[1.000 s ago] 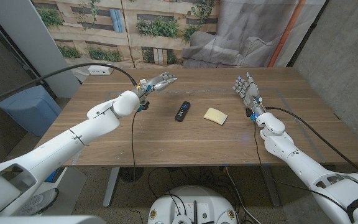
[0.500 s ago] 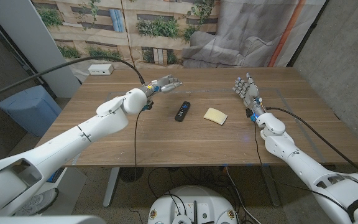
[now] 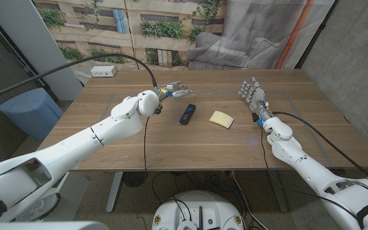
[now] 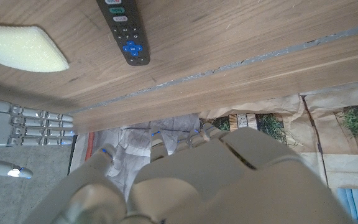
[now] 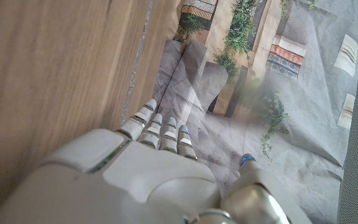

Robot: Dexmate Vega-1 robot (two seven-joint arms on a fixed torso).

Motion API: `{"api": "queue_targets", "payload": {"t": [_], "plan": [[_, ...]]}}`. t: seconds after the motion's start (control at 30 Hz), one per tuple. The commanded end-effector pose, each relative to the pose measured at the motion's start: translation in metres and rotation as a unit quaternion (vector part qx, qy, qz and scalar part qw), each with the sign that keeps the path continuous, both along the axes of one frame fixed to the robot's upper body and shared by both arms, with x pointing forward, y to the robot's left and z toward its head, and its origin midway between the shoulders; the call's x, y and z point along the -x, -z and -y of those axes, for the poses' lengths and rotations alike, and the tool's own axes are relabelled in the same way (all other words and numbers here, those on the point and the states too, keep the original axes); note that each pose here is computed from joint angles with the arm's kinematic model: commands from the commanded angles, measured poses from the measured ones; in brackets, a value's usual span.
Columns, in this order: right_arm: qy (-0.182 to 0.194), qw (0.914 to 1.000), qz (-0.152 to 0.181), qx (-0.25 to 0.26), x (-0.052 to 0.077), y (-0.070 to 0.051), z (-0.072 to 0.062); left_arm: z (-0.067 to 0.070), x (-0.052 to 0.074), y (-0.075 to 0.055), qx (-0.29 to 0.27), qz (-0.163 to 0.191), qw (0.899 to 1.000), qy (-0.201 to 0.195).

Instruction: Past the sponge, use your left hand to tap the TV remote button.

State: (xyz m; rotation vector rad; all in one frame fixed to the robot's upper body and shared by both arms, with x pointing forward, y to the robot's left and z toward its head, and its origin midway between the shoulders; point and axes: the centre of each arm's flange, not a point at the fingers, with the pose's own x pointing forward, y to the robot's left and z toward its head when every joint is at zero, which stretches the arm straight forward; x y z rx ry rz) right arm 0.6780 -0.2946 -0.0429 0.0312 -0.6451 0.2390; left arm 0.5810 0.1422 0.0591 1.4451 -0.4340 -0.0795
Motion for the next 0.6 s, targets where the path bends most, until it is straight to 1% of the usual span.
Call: {"api": "queue_targets", "payload": {"t": [0.03, 0.2, 0.23, 0.3, 0.5, 0.6], "plan": [[-0.004, 1.0000, 0.001, -0.006, 0.001, 0.005, 0.002, 0.024, 0.008, -0.003, -0.049, 0.009, 0.998, -0.046], [-0.006, 1.0000, 0.002, -0.007, 0.002, 0.008, 0.003, 0.034, 0.011, -0.002, -0.077, 0.006, 0.995, -0.064], [-0.006, 1.0000, 0.002, -0.007, 0.002, 0.008, 0.003, 0.037, 0.011, -0.002, -0.084, 0.004, 0.994, -0.072], [-0.005, 1.0000, 0.002, -0.007, 0.003, 0.009, 0.004, 0.043, 0.012, -0.001, -0.104, 0.007, 0.992, -0.075], [-0.005, 0.9999, 0.000, -0.009, 0.005, 0.012, 0.007, 0.052, 0.011, 0.001, -0.113, -0.010, 0.990, -0.084], [-0.004, 1.0000, -0.001, -0.009, 0.006, 0.013, 0.008, 0.056, 0.011, 0.002, -0.117, -0.012, 0.989, -0.086]]}}
